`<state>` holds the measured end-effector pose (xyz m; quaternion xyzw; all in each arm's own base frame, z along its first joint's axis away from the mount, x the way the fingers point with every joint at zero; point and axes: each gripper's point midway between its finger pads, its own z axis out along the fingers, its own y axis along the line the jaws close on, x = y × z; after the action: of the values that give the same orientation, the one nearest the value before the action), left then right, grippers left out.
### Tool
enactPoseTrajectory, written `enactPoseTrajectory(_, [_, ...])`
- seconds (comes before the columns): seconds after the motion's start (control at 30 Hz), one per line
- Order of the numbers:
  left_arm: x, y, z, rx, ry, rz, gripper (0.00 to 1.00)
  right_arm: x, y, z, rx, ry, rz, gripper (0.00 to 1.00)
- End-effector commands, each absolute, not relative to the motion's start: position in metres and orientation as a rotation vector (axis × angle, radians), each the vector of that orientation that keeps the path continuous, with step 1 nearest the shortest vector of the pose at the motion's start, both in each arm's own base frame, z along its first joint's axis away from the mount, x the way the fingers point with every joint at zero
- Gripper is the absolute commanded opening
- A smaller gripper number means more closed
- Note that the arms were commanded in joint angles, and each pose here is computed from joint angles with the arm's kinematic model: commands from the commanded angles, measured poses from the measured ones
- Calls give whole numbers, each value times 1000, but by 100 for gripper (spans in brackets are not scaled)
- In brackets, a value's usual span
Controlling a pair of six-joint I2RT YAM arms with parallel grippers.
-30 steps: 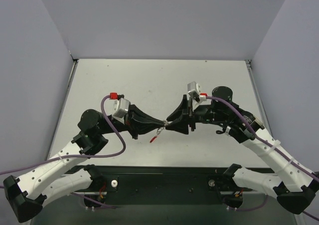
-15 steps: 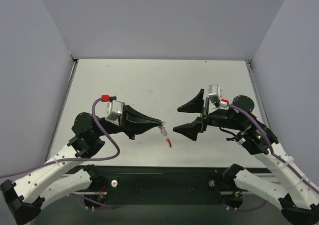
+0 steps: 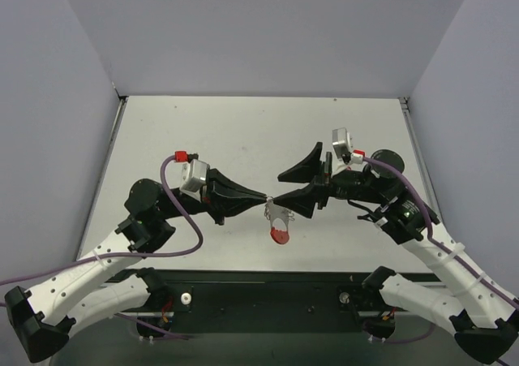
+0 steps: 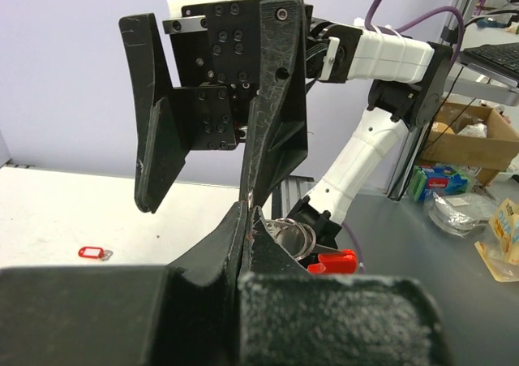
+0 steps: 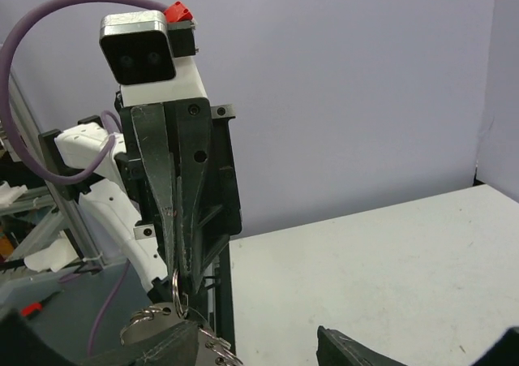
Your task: Put the keys on the keyring
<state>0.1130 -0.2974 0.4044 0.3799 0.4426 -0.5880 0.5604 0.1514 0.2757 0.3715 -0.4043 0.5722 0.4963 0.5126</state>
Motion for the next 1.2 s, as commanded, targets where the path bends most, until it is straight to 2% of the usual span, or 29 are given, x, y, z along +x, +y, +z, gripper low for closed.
enactPoseTrajectory(0.0, [106,-295,424,900,958,-1404,0,142,281,402,-993,1222,1260,57])
enactPoseTrajectory(0.13, [107,-295,423,893,963,-1395,0,137,281,406,-1006,1199,1275,53])
enactPoseTrajectory(0.27, [109,-289,428,867,956,-1362,0,133,279,406,-1023,1196,1277,56])
enactPoseTrajectory(0.73, [111,-289,426,868,968,-1346,0,122,274,417,-1027,1147,1300,55])
enactPoseTrajectory(0.9, [110,-290,429,873,958,-1351,0,121,281,412,-1045,1159,1338,47])
enactPoseTrajectory(1.17, [109,-291,429,881,960,-1358,0,122,289,409,-1056,1161,1376,45])
